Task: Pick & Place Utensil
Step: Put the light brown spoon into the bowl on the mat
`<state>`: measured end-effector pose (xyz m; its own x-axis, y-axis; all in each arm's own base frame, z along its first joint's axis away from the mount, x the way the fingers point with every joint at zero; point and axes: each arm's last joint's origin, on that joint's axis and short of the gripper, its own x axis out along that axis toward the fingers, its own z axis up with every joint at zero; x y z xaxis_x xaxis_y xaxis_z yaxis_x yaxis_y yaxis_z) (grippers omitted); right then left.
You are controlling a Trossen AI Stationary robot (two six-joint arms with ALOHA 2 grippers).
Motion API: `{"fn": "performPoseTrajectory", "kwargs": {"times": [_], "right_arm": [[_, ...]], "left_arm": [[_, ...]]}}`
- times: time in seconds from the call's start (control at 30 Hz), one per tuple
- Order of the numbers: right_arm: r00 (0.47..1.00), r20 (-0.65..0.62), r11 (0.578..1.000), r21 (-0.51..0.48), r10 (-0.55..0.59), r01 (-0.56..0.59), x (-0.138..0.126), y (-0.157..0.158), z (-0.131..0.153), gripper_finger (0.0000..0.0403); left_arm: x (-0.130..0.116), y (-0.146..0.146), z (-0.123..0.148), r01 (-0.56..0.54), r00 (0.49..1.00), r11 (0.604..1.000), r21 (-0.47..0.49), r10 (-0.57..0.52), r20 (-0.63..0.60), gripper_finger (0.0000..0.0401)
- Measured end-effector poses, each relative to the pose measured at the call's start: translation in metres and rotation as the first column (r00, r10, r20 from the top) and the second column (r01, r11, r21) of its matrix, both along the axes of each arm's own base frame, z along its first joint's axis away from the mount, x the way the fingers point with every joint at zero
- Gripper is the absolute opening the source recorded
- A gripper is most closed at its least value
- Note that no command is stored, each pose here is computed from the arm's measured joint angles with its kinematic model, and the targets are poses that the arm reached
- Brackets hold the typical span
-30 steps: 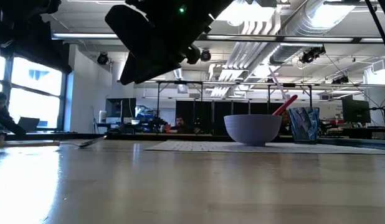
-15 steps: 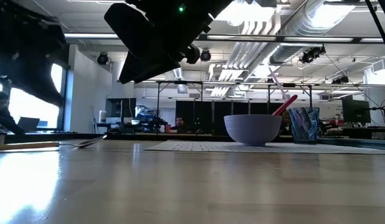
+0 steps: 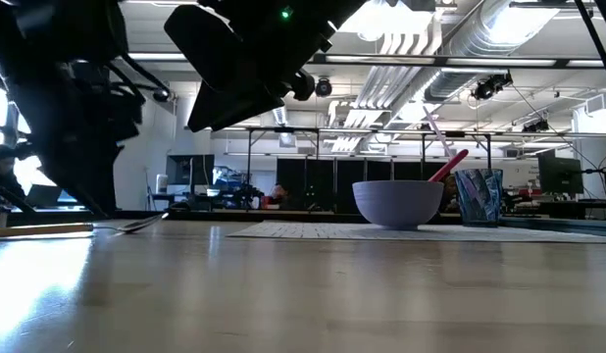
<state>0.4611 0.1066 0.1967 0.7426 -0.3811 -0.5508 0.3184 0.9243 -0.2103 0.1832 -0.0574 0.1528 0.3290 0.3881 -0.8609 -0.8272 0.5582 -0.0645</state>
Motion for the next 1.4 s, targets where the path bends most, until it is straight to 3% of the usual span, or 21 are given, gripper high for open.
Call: {"fn": "performPoseTrajectory", "kwargs": {"times": [0.27, 0.67, 0.8, 1.03, 1.4], "right_arm": [[1.0, 0.0, 1.0, 0.0, -0.002, 0.002, 0.0, -0.001, 0.0, 0.0157], [1.0, -0.003, 1.0, 0.001, -0.005, 0.005, 0.0, -0.003, 0.0, 0.0158], [1.0, -0.003, 1.0, 0.001, -0.005, 0.005, 0.0, -0.003, 0.0, 0.0156], [1.0, 0.002, 1.0, -0.004, -0.001, 0.001, -0.001, -0.003, 0.004, 0.0157], [0.996, 0.042, 0.996, -0.05, 0.073, -0.071, -0.018, 0.008, 0.05, 0.0156]], "left_arm": [[0.018, 0.003, -0.014, 0.066, 0.998, 0.997, -0.041, -0.066, -0.016, 0.0154], [0.019, 0.003, -0.018, 0.064, 0.997, 0.996, -0.062, -0.066, -0.045, 0.0151], [0.018, 0.003, -0.018, 0.06, 0.997, 0.997, -0.053, -0.062, -0.055, 0.0115], [0.017, 0.004, -0.02, 0.057, 0.996, 0.997, -0.044, -0.06, -0.073, 0.0017], [0.019, 0.004, -0.021, 0.081, 0.992, 0.997, -0.01, -0.082, -0.097, 0.0015]]}}
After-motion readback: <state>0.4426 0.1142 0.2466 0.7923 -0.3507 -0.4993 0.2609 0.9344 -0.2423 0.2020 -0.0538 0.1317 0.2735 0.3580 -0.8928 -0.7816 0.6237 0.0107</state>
